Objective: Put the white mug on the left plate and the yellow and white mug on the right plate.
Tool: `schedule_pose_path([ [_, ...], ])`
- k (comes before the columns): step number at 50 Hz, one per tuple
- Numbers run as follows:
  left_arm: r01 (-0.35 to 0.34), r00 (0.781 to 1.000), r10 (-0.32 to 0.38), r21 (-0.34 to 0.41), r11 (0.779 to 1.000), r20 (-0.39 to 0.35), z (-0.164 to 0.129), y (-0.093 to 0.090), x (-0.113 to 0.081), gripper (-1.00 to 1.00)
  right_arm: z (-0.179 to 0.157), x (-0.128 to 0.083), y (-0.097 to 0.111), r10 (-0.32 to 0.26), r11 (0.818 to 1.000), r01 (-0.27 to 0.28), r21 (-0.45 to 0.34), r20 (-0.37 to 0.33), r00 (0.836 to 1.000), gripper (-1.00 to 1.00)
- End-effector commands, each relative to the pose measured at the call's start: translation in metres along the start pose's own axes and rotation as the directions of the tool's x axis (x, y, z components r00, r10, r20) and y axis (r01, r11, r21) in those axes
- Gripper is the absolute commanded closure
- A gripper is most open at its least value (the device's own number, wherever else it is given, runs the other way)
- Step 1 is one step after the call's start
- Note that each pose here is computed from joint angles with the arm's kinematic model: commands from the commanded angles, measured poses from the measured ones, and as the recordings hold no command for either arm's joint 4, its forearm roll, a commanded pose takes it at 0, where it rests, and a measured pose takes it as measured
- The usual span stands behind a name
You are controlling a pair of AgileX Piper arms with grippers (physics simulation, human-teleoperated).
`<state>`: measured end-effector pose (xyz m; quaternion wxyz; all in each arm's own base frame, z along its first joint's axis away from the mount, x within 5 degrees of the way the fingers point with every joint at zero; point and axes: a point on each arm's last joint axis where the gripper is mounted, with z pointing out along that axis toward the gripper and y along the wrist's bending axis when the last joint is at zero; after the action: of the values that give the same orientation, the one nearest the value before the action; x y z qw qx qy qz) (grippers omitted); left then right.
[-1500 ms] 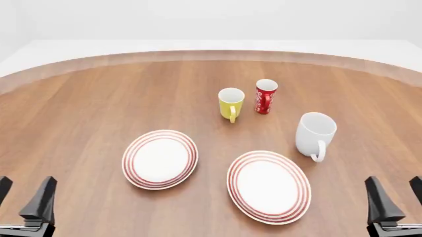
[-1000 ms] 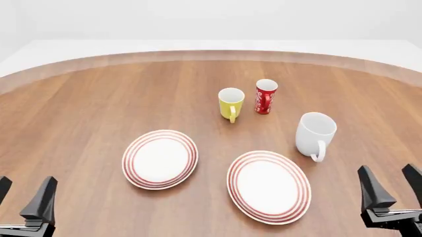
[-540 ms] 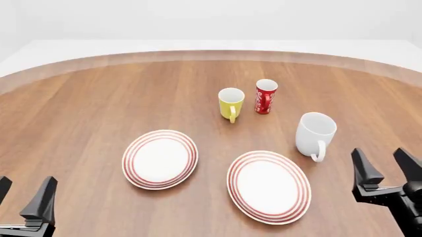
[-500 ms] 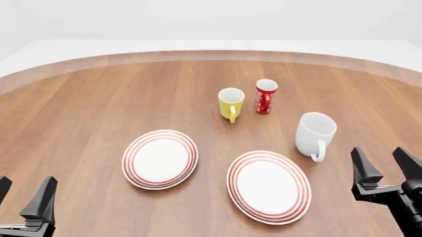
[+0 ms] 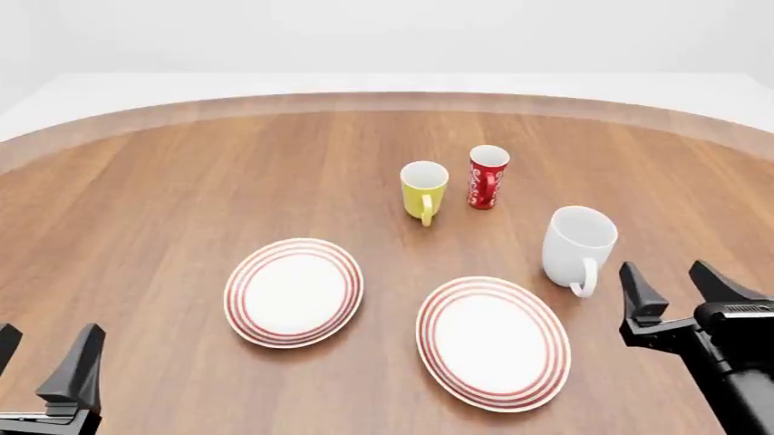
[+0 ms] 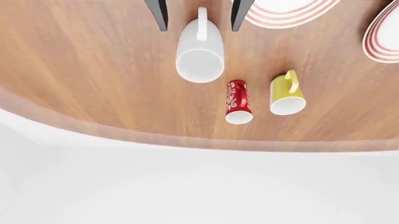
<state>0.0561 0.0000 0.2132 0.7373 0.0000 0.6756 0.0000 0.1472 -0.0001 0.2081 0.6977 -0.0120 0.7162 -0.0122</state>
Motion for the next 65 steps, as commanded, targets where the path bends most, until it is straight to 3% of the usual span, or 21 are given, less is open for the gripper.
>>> schedule_pose_path([
  [1, 0.0, 1.0, 0.0, 0.0, 1.0, 0.0, 0.0, 0.0, 0.0, -1.0, 0.014, 0.008, 0.001, -0.002, 1.0, 0.002, -0.008, -0.028, 1.0, -1.0],
  [26, 0.0, 1.0, 0.0, 0.0, 1.0, 0.0, 0.0, 0.0, 0.0, -1.0, 0.045, 0.026, 0.005, 0.008, 1.0, -0.01, -0.024, -0.075, 0.997, -1.0],
  [65, 0.0, 1.0, 0.0, 0.0, 1.0, 0.0, 0.0, 0.0, 0.0, -1.0, 0.086, 0.07, 0.001, 0.039, 0.999, -0.039, 0.006, -0.179, 0.983, -1.0],
])
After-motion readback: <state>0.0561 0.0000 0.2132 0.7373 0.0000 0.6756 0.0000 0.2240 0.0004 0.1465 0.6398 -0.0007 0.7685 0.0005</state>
